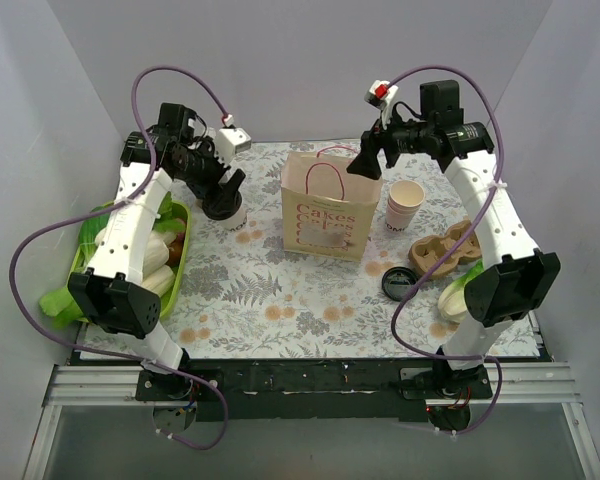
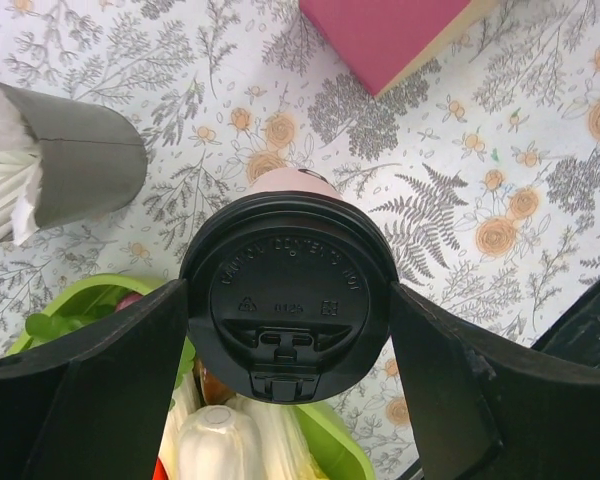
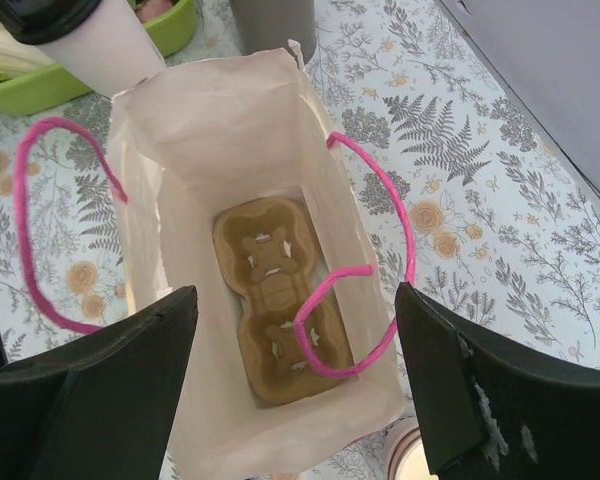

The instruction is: Pack the takeout coffee

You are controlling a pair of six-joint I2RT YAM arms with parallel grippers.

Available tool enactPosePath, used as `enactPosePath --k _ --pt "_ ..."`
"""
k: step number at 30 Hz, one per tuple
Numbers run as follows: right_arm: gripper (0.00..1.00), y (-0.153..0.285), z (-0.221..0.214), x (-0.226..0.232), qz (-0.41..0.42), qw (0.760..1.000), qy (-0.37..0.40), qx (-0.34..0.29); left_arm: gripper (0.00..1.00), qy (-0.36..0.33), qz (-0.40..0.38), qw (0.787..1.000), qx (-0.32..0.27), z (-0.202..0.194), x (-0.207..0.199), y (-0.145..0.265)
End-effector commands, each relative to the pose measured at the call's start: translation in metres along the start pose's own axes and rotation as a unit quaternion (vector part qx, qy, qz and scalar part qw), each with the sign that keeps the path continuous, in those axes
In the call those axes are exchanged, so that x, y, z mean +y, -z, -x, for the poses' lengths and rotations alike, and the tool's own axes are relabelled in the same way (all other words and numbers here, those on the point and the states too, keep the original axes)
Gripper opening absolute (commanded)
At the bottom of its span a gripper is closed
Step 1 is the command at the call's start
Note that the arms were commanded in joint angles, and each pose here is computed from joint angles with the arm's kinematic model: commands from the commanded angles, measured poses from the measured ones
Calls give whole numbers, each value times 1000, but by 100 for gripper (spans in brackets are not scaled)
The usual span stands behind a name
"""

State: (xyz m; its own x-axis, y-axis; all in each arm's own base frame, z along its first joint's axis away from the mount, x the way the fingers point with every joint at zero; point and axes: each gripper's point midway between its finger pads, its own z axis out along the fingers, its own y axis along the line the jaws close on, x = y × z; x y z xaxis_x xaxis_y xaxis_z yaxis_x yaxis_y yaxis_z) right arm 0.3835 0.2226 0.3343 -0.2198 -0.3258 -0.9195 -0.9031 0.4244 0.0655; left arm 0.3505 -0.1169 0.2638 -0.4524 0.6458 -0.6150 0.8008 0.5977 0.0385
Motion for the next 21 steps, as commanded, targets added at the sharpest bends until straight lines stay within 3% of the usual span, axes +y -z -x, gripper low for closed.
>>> enactPosePath --k 1,2,6,9,15,17,21 --pt "87 -2 2 -11 0 999 36 11 0 10 63 995 -77 38 10 35" --pt "87 -5 2 -15 -1 999 41 15 0 23 81 992 -97 47 14 42" --pt "87 -10 -7 -23 -2 998 61 27 0 -29 138 965 -223 101 22 87" --pt "86 -14 -13 -31 -9 997 70 35 0 -46 132 951 -276 124 12 108" --pt "76 -21 -24 -42 -12 994 92 50 0 -66 72 932 -349 170 -10 130" --pt "69 -22 -23 -42 -5 994 96 48 0 -73 49 929 -360 180 -18 129" --pt "68 -23 -22 -40 0 995 93 45 0 -82 6 927 -365 198 -27 110"
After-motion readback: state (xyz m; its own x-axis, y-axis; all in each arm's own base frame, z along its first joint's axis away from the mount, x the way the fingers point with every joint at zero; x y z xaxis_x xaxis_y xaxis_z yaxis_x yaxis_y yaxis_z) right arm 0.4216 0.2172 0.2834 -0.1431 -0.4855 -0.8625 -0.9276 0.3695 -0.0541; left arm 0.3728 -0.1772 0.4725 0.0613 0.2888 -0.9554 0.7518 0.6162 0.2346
